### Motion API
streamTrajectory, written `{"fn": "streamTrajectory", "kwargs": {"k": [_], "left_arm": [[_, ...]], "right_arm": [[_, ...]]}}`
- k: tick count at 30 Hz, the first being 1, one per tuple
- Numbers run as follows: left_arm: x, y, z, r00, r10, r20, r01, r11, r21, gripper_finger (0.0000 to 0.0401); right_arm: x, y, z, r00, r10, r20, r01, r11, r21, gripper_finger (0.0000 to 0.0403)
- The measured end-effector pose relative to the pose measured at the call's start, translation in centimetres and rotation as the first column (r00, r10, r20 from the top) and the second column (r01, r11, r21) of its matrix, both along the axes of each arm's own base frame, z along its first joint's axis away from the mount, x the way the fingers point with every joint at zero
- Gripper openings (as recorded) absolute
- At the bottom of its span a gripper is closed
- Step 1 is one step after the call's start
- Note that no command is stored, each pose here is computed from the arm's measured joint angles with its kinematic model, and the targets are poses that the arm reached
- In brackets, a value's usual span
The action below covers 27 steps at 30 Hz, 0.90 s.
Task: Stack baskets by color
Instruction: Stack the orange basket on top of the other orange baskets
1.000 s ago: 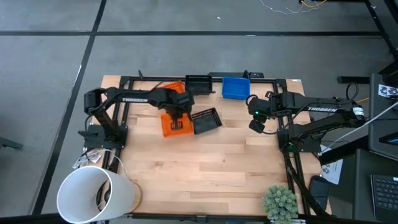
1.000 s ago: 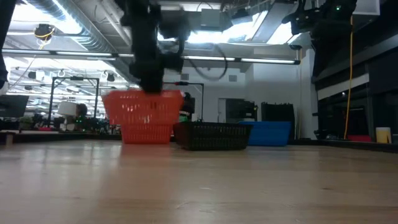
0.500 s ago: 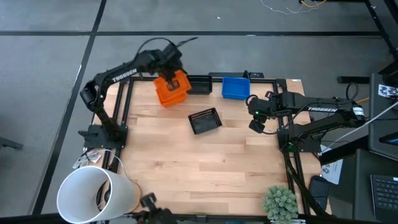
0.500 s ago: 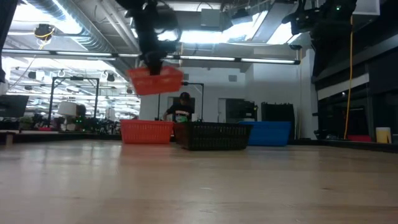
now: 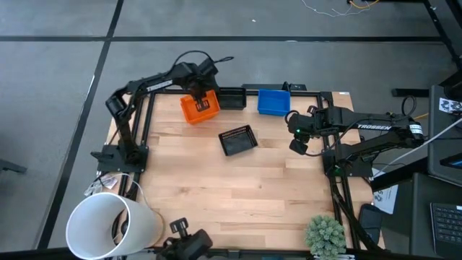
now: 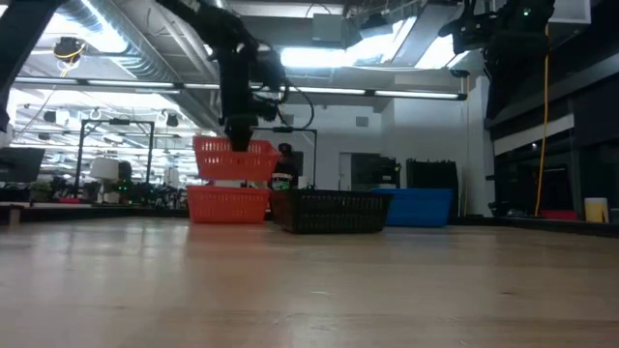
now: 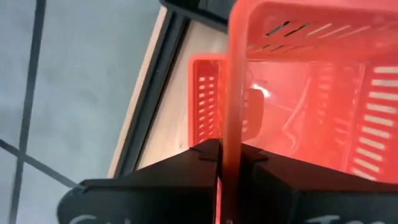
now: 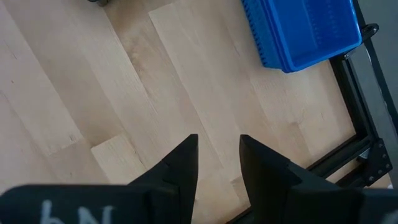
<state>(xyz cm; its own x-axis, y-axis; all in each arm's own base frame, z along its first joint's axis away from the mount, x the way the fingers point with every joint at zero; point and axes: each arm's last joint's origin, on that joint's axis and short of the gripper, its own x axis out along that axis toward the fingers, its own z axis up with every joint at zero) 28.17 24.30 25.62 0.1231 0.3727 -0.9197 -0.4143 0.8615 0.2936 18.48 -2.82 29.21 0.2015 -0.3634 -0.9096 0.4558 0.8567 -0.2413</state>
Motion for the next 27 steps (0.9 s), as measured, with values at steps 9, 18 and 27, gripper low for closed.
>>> {"fn": "streamTrajectory", "kwargs": {"k": [9, 18, 27], "left_arm": [[0.0, 0.8, -1.2, 0.999, -0.004, -0.032, 0.003, 1.000, -0.018, 0.0000], [-1.3, 2.4, -1.5, 0.998, 0.056, 0.029, -0.053, 0.995, -0.090, 0.0000], [-1.4, 2.5, -1.4, 0.998, 0.065, 0.009, -0.064, 0.996, -0.057, 0.0000]], "right_arm": [[0.0, 0.0, 0.0, 1.000, 0.018, -0.007, -0.018, 1.000, -0.003, 0.0116], [0.0, 0.0, 0.0, 1.000, 0.016, -0.007, -0.016, 1.000, -0.003, 0.0116], [0.0, 0.0, 0.0, 1.000, 0.017, -0.007, -0.017, 1.000, -0.002, 0.0116]]}}
